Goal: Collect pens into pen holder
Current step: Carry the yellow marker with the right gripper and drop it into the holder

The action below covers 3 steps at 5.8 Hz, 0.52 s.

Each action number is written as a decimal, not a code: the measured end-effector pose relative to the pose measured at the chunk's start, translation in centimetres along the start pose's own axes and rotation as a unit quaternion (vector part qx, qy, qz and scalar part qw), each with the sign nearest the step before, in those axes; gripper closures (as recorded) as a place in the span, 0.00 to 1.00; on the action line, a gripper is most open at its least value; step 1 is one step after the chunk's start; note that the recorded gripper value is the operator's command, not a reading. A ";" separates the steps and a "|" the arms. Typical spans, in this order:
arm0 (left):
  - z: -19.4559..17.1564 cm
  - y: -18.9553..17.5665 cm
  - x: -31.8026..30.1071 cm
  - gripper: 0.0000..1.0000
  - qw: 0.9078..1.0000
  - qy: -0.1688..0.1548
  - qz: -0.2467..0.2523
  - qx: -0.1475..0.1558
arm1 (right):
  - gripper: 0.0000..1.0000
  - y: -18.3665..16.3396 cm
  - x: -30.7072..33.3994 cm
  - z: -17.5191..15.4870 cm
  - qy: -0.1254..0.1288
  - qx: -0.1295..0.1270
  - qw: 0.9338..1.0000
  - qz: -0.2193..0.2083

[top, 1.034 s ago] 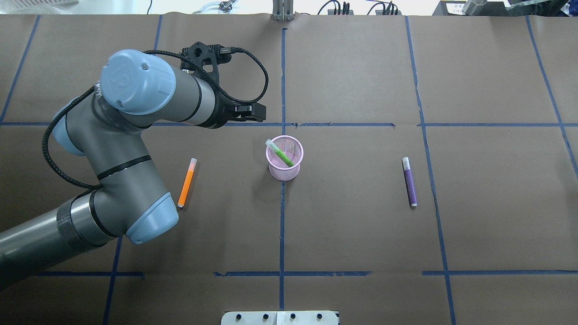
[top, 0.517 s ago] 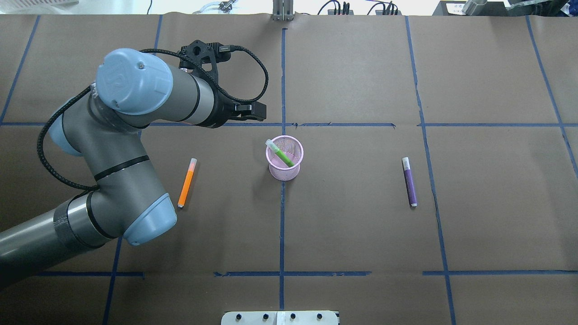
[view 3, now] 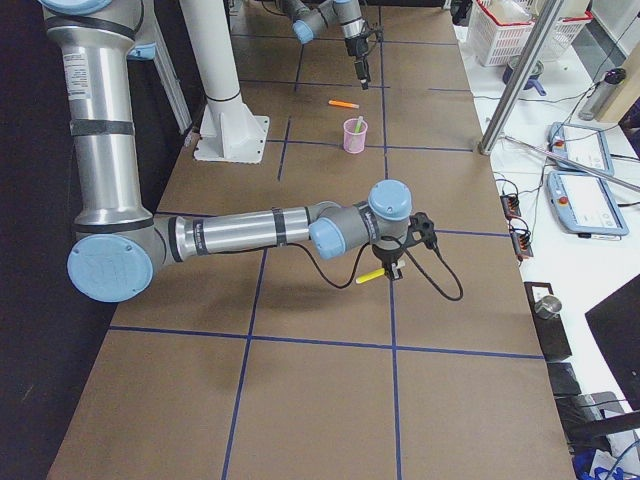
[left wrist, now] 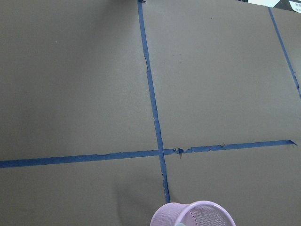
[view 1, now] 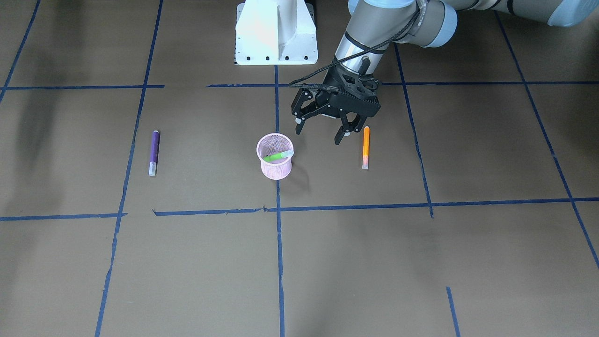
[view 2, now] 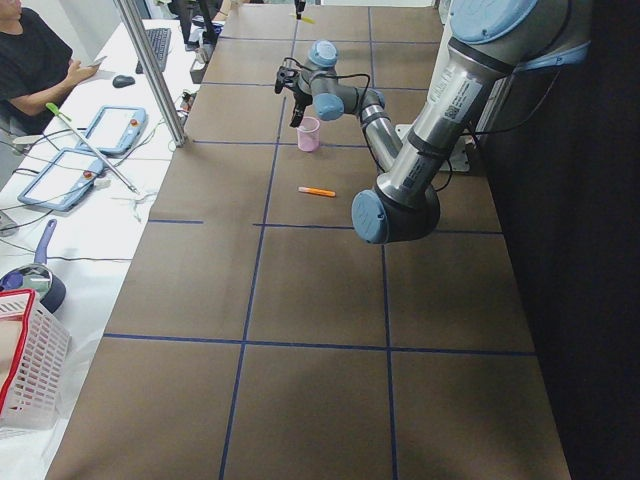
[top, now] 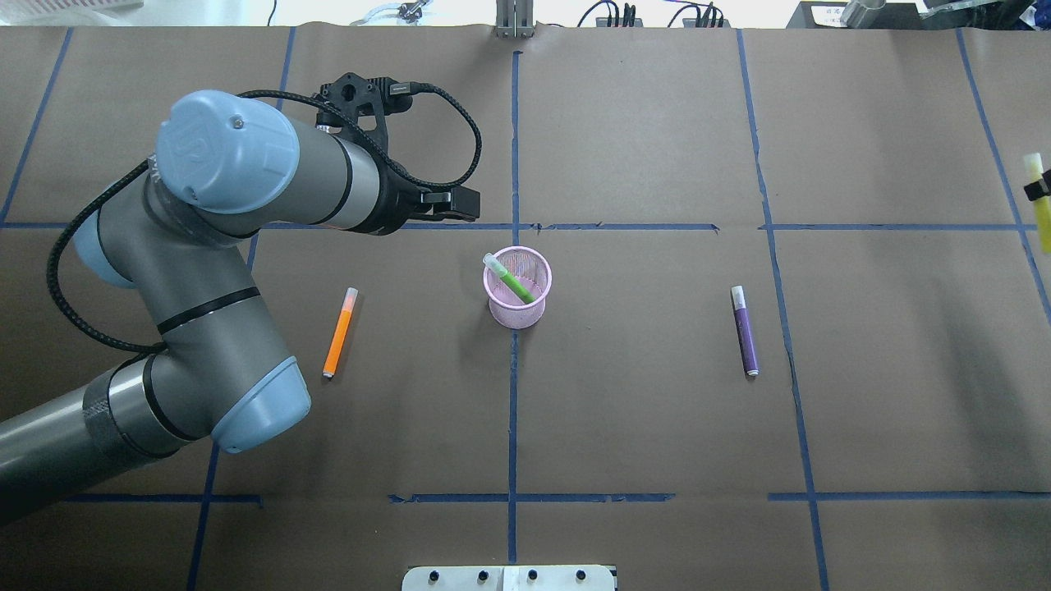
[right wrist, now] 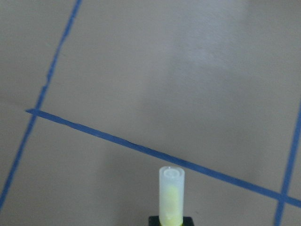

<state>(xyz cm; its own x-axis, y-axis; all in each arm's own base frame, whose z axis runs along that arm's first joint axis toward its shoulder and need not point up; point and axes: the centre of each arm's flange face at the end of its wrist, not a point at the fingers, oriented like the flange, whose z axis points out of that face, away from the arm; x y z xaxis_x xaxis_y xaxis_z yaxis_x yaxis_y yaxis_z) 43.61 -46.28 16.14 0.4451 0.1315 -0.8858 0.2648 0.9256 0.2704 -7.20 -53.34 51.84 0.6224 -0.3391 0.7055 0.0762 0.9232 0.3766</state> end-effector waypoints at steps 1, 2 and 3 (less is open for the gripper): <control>-0.1 0.1 -0.4 0.05 1.000 -0.001 0.000 0.000 | 1.00 -2.0 -6.6 0.8 -0.028 0.041 0.998 -0.025; -0.2 0.1 -0.6 0.05 1.000 -0.001 0.000 0.001 | 1.00 -3.5 -12.3 2.0 -0.052 0.080 0.995 -0.035; -0.2 0.0 -0.8 0.05 1.000 -0.002 0.000 0.002 | 1.00 -5.3 -18.0 3.1 -0.076 0.110 0.990 -0.034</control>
<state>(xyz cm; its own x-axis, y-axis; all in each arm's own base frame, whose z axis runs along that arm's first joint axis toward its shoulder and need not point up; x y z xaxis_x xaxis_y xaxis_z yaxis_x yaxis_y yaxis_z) 43.10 -46.31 16.81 0.4481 0.1295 -0.8846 0.2683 0.9244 0.2712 -21.21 -52.71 38.95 0.4962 -0.4382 0.7495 -0.0680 0.8410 0.5367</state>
